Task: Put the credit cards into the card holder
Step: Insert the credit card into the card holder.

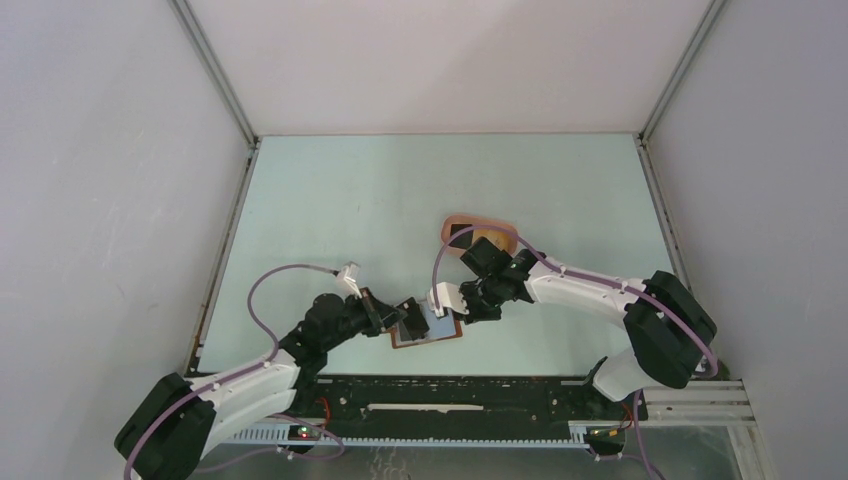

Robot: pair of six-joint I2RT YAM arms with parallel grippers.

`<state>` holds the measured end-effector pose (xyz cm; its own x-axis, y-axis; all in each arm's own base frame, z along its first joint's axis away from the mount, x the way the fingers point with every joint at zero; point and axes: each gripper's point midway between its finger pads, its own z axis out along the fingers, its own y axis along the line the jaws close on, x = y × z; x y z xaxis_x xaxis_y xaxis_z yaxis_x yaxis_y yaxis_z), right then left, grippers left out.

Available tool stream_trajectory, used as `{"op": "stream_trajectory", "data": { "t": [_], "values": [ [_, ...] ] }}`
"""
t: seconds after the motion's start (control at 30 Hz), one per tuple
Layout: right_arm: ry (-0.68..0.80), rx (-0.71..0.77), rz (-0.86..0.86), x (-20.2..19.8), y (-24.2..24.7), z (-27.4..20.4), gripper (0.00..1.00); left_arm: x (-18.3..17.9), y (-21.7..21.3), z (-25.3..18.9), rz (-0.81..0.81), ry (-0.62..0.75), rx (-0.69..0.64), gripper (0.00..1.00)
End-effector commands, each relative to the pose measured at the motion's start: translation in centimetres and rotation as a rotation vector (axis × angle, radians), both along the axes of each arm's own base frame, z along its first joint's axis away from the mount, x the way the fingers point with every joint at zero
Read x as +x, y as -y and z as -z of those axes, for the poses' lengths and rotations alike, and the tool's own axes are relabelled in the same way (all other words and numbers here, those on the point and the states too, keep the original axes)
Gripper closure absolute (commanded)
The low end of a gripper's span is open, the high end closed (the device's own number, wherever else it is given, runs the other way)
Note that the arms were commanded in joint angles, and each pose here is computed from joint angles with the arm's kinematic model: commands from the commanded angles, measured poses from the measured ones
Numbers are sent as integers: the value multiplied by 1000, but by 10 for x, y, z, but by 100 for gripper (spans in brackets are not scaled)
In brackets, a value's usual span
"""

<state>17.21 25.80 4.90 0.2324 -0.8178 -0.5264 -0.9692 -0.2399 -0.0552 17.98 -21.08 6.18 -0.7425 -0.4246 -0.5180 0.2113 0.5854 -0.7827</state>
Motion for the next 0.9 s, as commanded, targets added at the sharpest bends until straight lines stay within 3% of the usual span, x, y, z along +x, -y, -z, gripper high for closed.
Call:
{"op": "stream_trajectory", "data": {
  "t": [0.0,0.87],
  "values": [
    [20,21,0,4,-10,-7,87,-4,-7,14,-11,-25,23,100],
    [15,15,7,3,-13,-6,88,-1,1,27,15,-99,72,100]
  ]
}}
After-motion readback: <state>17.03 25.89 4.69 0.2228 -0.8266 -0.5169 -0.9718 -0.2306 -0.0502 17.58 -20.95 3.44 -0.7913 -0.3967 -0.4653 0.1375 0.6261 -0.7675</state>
